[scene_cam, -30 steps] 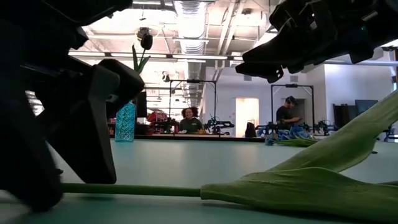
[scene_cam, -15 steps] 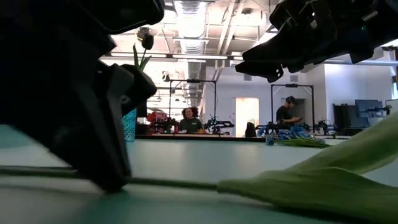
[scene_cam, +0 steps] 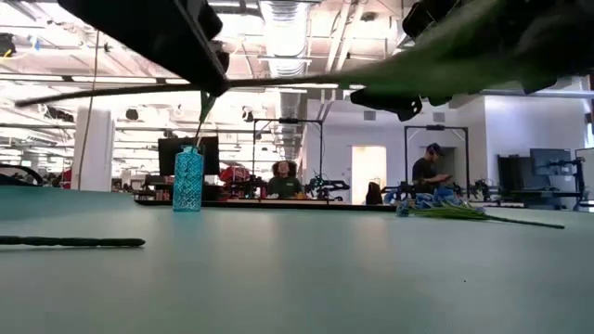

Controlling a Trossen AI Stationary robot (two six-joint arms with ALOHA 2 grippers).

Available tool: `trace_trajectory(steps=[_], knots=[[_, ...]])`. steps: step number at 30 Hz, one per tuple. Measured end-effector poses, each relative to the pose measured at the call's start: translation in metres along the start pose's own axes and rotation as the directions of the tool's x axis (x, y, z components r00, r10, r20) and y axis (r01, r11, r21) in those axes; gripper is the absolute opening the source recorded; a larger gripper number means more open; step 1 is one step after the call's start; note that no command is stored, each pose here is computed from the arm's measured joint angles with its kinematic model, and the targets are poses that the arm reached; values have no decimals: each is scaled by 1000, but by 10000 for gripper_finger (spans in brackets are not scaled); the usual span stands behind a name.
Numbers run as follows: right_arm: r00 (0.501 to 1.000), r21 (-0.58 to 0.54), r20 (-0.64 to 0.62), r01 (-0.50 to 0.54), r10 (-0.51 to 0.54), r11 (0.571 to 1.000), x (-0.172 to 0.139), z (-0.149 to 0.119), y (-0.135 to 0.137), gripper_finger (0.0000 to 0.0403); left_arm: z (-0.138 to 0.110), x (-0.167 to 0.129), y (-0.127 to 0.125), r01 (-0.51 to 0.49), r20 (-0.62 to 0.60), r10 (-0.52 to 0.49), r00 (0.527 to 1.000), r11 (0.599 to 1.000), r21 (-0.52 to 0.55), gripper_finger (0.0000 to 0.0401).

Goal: Sort flowers into vase by color
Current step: Put the black tulip into the blue vase

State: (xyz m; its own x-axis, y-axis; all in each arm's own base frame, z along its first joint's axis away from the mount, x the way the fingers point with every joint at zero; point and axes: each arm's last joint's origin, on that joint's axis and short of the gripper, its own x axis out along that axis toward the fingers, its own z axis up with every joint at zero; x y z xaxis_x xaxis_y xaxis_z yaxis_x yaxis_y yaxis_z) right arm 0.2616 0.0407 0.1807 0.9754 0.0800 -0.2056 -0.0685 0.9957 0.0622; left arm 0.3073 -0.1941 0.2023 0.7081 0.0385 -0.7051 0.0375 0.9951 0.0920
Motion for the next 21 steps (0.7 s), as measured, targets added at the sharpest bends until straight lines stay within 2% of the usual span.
trace_trajectory(steps=[8, 21], knots=[[1000, 0, -1, -1, 1, 1000, 0, 0, 0, 255, -3, -35, 24, -202, -56, 200, 978, 979, -39, 0], [999, -4, -34, 2, -2, 1000, 0, -3, 0, 255, 6, -74, 47, -349, 25, 349, 937, 937, 28, 0]])
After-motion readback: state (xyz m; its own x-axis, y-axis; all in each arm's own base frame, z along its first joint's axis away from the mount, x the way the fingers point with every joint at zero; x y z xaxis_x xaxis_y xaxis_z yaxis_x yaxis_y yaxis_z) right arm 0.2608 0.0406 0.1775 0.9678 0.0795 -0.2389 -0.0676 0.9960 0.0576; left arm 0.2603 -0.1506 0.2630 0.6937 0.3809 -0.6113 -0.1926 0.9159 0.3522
